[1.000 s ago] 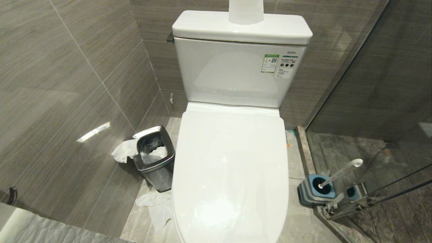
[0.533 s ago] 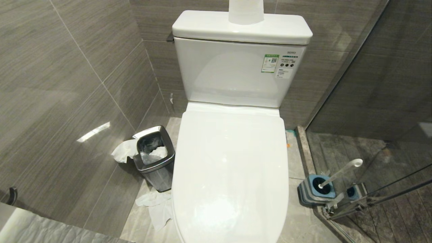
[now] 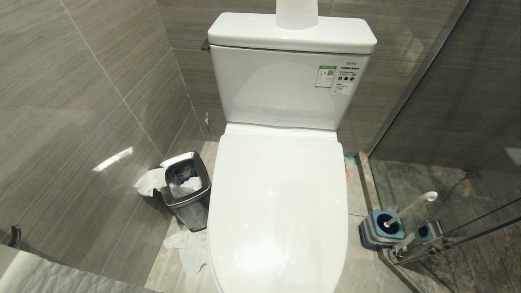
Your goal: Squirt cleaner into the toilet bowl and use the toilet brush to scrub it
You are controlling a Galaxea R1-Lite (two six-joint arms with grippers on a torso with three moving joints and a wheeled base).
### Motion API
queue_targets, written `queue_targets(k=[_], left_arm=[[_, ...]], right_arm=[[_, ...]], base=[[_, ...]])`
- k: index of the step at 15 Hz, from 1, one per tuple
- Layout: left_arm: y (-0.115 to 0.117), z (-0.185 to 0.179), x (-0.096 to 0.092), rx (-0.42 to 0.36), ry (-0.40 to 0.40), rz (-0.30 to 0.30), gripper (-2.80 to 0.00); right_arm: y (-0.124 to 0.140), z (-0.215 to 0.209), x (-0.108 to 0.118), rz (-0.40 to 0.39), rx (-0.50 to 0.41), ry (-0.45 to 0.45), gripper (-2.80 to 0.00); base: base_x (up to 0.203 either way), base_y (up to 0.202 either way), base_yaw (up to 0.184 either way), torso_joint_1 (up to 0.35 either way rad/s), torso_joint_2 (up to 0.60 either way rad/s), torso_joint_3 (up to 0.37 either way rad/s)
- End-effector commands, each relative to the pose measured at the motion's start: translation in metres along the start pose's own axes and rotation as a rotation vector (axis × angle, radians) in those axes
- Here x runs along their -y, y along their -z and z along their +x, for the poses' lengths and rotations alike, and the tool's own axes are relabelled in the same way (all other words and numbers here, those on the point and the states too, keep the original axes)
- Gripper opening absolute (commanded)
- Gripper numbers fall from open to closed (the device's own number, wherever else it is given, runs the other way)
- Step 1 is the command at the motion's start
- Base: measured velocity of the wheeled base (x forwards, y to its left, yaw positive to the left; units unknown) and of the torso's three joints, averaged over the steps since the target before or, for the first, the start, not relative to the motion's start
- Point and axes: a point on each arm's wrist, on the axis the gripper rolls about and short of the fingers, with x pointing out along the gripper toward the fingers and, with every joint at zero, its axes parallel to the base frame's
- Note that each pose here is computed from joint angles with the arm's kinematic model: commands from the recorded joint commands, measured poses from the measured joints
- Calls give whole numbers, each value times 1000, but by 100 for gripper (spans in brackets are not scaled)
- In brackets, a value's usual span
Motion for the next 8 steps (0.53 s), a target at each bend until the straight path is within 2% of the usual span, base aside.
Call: queue_targets(k=[1,8], left_arm=[[0,0,0,-1,0,0,-280],[0,0,0,-1,0,0,-280]], right_arm=[[0,0,0,0,-1,-1,-280],[0,0,0,0,-1,-1,-280]], base=[[0,0,0,0,0,0],[0,0,0,0,0,0]])
